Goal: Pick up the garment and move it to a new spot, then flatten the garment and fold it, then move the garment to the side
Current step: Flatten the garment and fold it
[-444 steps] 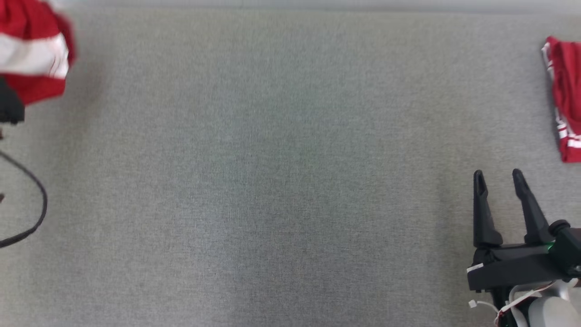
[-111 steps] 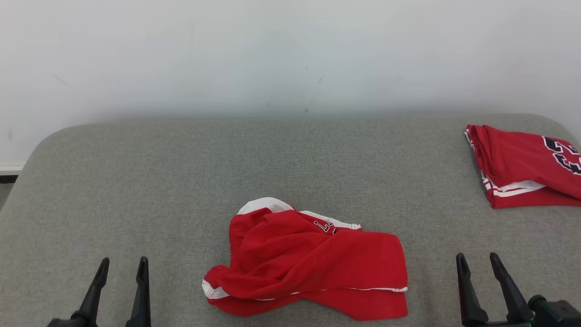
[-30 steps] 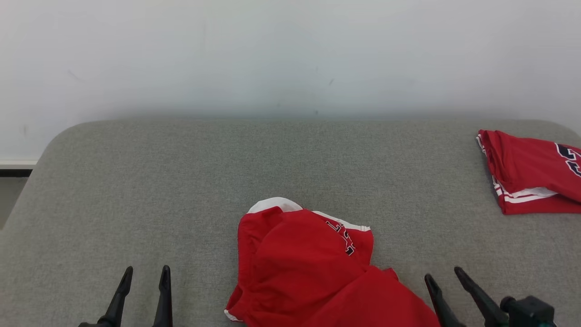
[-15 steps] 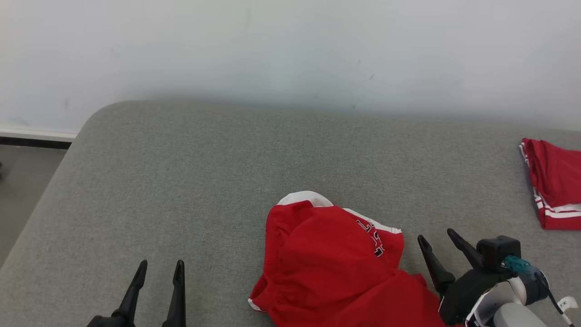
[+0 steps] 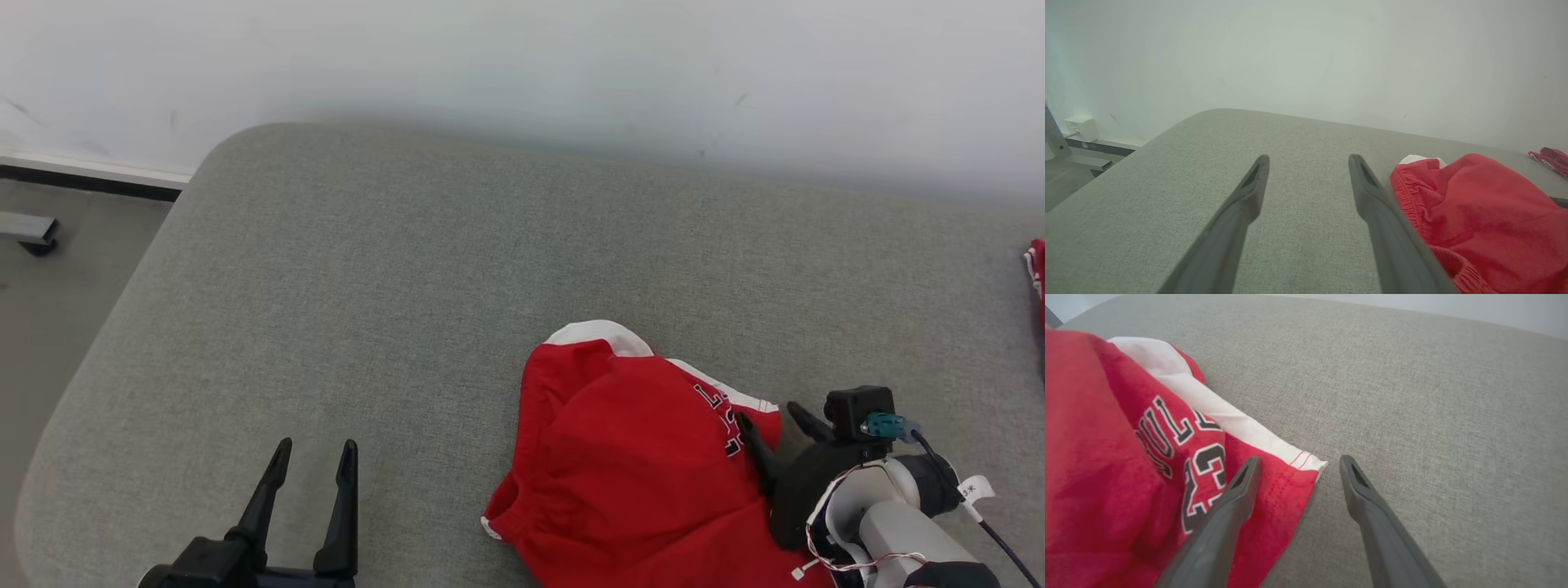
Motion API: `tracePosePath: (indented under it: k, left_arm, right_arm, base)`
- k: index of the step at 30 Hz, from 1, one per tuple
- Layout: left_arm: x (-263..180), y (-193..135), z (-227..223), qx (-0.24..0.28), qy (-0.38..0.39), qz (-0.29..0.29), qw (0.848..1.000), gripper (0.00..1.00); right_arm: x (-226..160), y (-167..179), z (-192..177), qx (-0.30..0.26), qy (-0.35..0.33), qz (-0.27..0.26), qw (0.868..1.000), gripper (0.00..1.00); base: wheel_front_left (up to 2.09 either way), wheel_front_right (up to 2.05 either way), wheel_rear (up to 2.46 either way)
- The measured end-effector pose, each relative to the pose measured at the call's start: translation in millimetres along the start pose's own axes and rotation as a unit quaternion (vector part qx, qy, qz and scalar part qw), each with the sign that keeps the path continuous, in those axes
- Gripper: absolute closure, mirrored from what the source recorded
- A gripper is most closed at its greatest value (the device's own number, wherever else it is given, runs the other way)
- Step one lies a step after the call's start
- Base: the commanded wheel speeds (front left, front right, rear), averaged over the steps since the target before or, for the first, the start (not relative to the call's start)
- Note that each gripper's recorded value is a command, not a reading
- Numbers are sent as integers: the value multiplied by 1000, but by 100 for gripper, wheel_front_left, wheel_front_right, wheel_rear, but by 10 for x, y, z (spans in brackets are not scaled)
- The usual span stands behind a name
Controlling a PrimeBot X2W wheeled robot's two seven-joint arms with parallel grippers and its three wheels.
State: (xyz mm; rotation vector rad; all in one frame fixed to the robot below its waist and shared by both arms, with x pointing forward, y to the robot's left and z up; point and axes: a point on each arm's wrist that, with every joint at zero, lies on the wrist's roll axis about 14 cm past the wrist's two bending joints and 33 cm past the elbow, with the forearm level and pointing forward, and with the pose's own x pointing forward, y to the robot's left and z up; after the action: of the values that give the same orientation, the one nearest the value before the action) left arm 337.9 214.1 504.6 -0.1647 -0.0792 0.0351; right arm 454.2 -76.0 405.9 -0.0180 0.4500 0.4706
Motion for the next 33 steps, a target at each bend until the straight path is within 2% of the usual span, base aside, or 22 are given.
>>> tracePosePath:
  k: [3,4,5,6,7,12,19,26,29,33]
  left_arm:
    - [-13,56,-15,0,3,8,1000,0]
    - [-9,70,-12,-2,3,10,1000,0]
    - [-2,74,-7,-3,2,11,1000,0]
    - [4,74,-6,-4,2,11,1000,0]
    - [9,73,-8,-4,2,11,1000,0]
    - [32,49,-26,-6,4,7,1000,0]
    - [101,15,-46,-5,7,1,1000,0]
    - [179,-23,-85,-6,13,-5,1000,0]
    - [193,-24,-95,-7,14,-3,1000,0]
    - [214,-10,-101,-6,16,0,1000,0]
  right_arm:
    - [42,74,-133,3,27,8,1000,0]
    - [45,91,-170,4,34,10,999,53]
    - [50,100,-173,5,35,11,999,76]
    - [54,96,-162,6,35,11,999,76]
    - [57,89,-150,6,34,11,999,100]
    - [75,-15,-16,9,13,1,1000,100]
    - [146,-503,738,-18,-76,-39,996,100]
    - [281,-791,1665,-52,-154,-63,985,100]
    - [339,-855,1917,-53,-173,-73,981,100]
    - [429,-942,2046,-49,-180,-88,978,100]
  base:
    - [0,0,0]
    - [0,0,0]
    - [0,0,0]
    - [0,0,0]
    - [0,0,0]
    - [0,0,0]
    - [0,0,0]
    - [0,0,0]
    - [0,0,0]
    - [0,0,0]
